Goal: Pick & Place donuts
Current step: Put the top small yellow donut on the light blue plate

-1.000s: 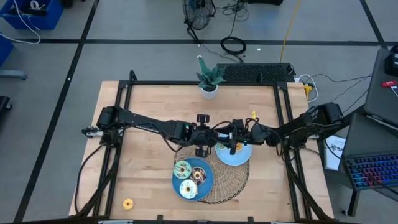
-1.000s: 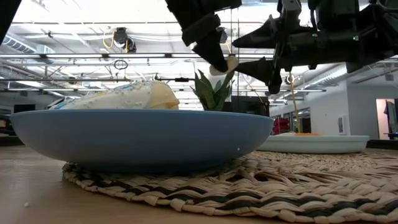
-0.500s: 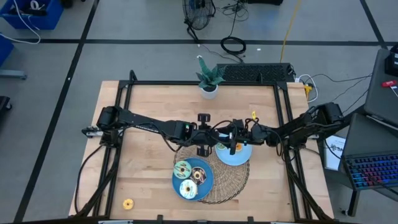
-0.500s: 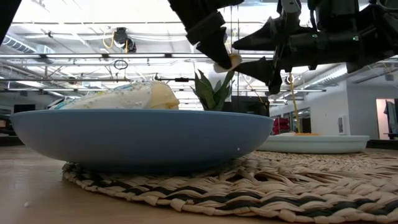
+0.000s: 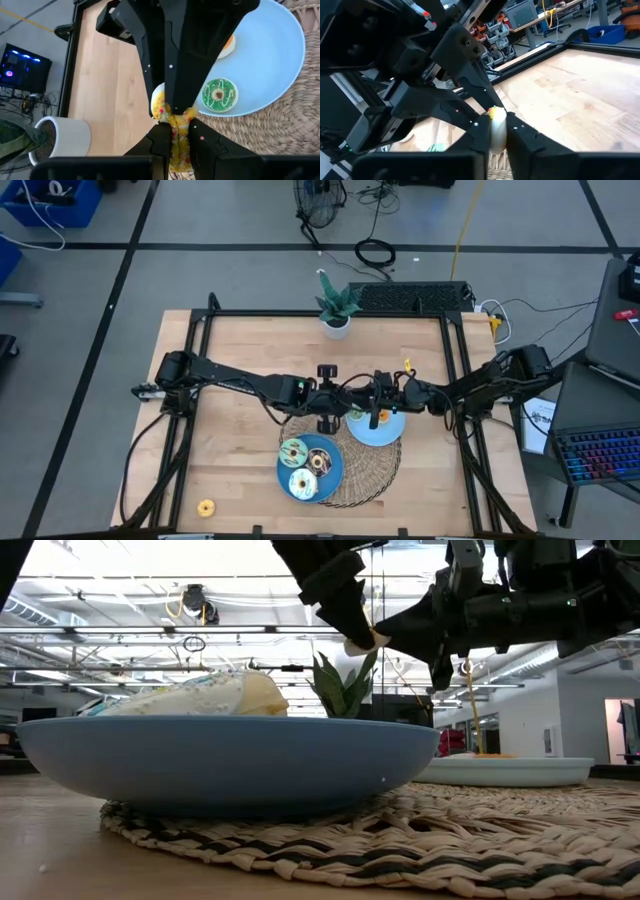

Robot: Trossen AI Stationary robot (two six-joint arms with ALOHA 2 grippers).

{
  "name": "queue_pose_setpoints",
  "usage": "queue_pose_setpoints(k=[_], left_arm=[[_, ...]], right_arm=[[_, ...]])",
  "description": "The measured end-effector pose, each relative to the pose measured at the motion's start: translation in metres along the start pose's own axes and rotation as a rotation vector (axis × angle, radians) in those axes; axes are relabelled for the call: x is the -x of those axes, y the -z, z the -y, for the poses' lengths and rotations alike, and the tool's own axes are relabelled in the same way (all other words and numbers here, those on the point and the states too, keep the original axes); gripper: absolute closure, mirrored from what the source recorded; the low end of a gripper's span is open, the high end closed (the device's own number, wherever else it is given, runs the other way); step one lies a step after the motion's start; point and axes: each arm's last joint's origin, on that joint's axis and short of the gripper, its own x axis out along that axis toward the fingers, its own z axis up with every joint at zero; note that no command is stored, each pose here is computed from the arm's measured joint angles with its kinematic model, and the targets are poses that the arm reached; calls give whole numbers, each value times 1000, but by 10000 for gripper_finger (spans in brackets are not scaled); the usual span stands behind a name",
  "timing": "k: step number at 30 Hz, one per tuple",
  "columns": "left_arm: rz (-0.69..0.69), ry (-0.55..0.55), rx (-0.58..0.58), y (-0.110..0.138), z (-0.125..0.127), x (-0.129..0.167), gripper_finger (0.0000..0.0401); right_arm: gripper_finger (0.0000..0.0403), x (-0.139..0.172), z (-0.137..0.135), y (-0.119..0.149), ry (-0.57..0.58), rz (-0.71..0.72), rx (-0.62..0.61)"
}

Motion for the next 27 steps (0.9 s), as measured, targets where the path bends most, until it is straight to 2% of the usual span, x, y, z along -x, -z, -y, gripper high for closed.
queue_pose_setpoints(k=[5,11,16,27], left_arm=[[-2,6,81,-2,-1,6,345],[67,63,96,-8,-1,35,345],[128,94,103,-13,-1,61,345],[144,108,100,-15,10,69,345]], right_arm=[[394,0,0,0,-5,1,16],[391,0,-4,-4,-48,15,20],[396,0,-8,-7,-144,21,12],[397,1,-10,-5,-172,0,16]])
